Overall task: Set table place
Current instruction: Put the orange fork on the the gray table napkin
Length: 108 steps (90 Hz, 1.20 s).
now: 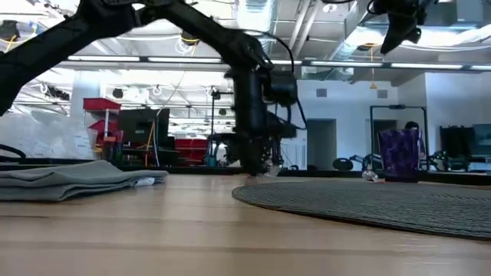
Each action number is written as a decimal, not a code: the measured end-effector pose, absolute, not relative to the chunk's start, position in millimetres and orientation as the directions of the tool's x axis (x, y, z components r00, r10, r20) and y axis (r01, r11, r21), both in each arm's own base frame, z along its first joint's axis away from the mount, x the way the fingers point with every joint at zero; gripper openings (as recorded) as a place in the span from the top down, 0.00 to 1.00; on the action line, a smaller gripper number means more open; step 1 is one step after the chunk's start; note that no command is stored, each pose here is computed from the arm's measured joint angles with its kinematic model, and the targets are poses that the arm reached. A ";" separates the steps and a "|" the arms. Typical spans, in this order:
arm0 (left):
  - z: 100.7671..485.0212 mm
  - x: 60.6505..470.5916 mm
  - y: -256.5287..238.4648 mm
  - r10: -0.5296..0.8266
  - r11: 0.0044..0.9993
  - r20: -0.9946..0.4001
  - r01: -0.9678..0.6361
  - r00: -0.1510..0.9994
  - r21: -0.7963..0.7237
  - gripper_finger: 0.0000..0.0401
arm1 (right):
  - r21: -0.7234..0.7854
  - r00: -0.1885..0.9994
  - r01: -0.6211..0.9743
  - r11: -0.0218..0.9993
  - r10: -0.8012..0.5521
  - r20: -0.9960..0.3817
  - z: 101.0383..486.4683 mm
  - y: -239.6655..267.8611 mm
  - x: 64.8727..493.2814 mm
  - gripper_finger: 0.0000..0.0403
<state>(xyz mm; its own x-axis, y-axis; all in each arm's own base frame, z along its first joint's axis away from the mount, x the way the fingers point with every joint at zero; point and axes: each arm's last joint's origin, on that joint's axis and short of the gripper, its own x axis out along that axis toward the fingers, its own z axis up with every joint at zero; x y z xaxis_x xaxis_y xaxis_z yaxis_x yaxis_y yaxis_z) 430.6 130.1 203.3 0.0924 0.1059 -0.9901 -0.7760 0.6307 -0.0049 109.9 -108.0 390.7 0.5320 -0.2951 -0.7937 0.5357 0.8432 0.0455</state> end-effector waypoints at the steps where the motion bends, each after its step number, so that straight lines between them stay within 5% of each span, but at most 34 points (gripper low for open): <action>1: 209.1 429.0 128.5 0.109 0.628 -0.989 -0.778 0.098 -0.008 0.99 | 0.046 0.532 0.536 0.843 -0.295 -0.794 390.7 -108.0 109.9 1.00; 28: 273.4 380.4 36.5 0.097 0.493 -0.993 -0.870 0.071 -0.014 1.00 | 0.042 0.539 0.517 0.855 -0.287 -0.792 391.0 -106.3 110.3 1.00; 41: 252.7 357.6 -11.2 0.023 0.391 -1.000 -0.920 0.005 0.004 1.00 | 0.036 0.554 0.494 0.869 -0.284 -0.782 393.0 -100.9 109.8 1.00; 74: 201.1 288.9 -45.3 -0.044 0.000 -0.977 -0.978 0.207 -0.208 1.00 | 0.028 0.585 0.451 0.892 -0.272 -0.764 396.4 -91.1 109.7 1.00; 82: 184.3 273.1 -45.1 -0.033 -0.085 -0.982 -0.980 0.183 -0.180 1.00 | 0.028 0.588 0.441 0.897 -0.265 -0.764 396.6 -89.0 109.8 1.00; 108: 176.7 247.1 -43.3 -0.036 -0.128 -0.987 -0.980 0.157 -0.151 1.00 | 0.032 0.580 0.430 0.902 -0.249 -0.776 395.6 -86.6 109.7 1.00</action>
